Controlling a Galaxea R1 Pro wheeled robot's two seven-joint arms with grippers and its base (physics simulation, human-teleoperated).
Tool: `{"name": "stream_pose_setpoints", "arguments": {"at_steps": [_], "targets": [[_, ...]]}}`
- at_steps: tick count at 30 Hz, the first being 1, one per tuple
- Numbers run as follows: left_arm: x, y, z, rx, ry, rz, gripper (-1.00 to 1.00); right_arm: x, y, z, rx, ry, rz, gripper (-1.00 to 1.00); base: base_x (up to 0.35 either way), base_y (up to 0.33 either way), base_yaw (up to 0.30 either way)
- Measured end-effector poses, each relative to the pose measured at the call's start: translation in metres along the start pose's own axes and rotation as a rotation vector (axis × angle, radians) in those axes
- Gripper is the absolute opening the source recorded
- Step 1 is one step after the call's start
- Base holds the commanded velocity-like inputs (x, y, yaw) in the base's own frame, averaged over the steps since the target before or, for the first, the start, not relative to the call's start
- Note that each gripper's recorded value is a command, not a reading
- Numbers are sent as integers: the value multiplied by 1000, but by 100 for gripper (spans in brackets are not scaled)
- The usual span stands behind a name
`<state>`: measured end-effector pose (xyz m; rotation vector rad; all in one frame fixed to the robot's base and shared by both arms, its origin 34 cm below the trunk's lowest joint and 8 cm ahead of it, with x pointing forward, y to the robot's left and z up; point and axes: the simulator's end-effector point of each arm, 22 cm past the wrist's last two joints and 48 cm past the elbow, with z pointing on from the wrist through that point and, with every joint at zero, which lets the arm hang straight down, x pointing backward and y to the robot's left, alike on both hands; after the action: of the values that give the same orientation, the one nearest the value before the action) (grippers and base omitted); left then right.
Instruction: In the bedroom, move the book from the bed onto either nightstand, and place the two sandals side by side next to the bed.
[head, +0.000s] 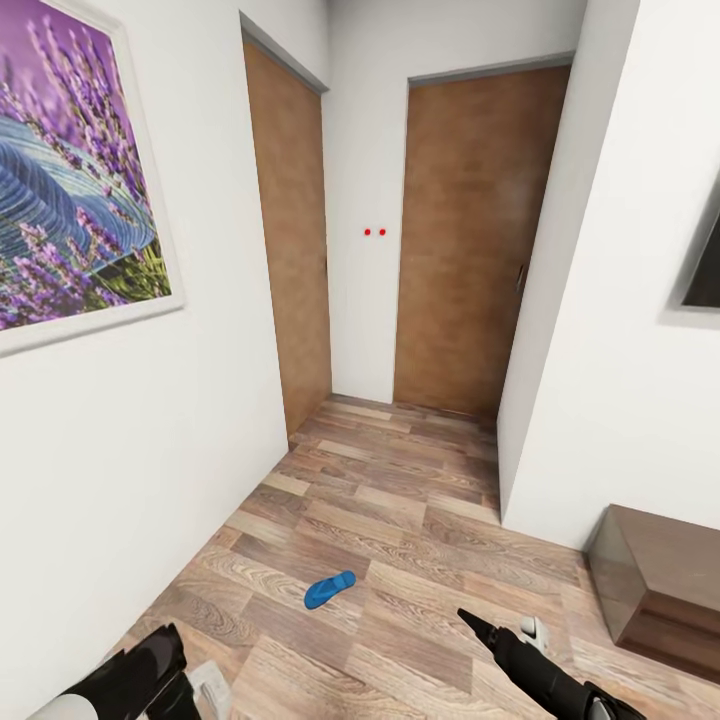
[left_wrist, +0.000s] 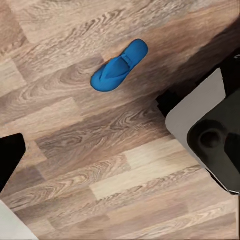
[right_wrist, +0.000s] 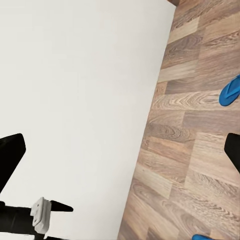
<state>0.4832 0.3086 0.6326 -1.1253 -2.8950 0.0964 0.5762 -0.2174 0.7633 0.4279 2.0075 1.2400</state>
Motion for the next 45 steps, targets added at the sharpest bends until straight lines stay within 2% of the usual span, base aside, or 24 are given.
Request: {"name": "stream_pose_setpoints", "arguments": {"at_steps": [3,8,9,12,16,22,33,45], "targets": [[-9,3,3,-11,-37,55,100,0,-2,1,-7,-3,-3,100,0,0,0],[-30,9,1,-37,-88,101,100,1,-4,1,-32,-11,-1,100,0,0,0],[-54,17,-12,-75,-146,121,100,2,-3,2,-44,-11,0,100,0,0,0],[-70,25,-19,-105,-188,119,100,4,-6,4,-48,-9,-3,100,0,0,0],[-84,33,-24,-129,-235,92,100,6,-10,6,-49,-10,-6,100,0,0,0],[-90,38,-20,-138,-254,80,100,10,-20,8,-43,-11,-2,100,0,0,0],[-86,45,-4,-148,-253,76,100,15,-38,11,-36,-18,0,100,0,0,0],[-72,46,26,-133,-232,76,100,19,-60,12,-27,-32,7,100,0,0,0]]}}
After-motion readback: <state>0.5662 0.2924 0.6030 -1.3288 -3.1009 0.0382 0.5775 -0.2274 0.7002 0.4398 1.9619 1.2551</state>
